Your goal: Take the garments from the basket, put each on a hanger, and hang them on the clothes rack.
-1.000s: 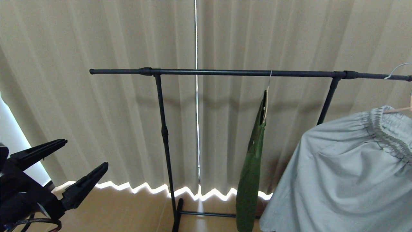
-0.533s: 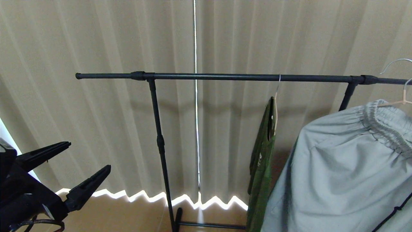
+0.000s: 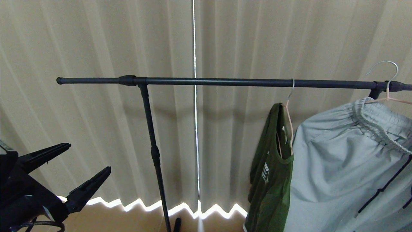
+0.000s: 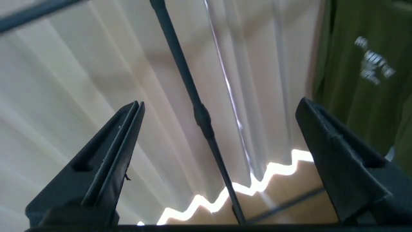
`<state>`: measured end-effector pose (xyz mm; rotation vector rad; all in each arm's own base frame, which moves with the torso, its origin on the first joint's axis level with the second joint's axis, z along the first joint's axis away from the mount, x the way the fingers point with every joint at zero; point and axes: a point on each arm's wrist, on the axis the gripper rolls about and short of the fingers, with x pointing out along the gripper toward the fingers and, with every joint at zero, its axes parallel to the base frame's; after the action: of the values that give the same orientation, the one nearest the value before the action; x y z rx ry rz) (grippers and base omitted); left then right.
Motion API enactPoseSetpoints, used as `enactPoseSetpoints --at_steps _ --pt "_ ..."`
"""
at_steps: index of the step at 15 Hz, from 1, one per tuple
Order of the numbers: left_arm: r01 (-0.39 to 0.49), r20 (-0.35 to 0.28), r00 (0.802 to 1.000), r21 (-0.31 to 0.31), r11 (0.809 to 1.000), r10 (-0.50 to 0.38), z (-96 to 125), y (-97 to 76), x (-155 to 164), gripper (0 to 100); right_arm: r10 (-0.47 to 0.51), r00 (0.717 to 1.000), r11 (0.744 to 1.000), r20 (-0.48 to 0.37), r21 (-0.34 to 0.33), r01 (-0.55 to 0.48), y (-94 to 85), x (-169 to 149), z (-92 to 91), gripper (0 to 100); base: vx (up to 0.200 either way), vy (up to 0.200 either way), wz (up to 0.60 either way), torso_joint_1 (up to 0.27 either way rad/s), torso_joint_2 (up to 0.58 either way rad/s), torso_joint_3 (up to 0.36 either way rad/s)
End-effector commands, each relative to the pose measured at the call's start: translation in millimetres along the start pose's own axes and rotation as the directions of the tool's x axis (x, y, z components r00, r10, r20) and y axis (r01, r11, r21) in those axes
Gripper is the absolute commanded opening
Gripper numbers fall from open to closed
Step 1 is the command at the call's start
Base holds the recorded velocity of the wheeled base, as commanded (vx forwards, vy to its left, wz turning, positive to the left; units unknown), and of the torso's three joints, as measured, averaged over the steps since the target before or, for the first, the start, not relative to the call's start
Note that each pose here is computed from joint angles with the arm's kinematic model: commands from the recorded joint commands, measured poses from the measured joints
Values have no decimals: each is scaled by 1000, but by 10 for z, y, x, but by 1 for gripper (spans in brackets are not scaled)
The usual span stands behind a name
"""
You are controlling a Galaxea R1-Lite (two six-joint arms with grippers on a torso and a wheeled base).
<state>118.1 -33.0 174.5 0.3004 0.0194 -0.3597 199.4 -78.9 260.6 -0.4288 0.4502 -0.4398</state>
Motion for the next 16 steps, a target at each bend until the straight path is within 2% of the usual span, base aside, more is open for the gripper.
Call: enactPoseSetpoints --at_steps 1,3,7,13,16 --pt "0 0 1000 0 1000 0 -1 -1 0 100 11 999 1000 -46 -7 -11 46 249 24 0 0 0 0 0 0 0" --pt "-1 1 1000 0 1000 1 0 0 -3 100 4 998 1000 -63 -12 -5 92 397 88 0 0 0 0 0 0 0" --pt "-8 3 1000 0 1000 8 2 7 -9 100 -37 994 999 -99 -14 36 345 728 218 0 0 0 0 0 0 0" --pt "-13 1 1000 -1 1000 13 -1 16 -10 100 7 994 998 -108 -54 -13 603 667 156 0 0 0 0 0 0 0" --pt "-15 -1 1000 -1 1000 14 -5 15 -11 100 33 994 997 -109 -67 -40 679 623 128 0 0 0 0 0 0 0"
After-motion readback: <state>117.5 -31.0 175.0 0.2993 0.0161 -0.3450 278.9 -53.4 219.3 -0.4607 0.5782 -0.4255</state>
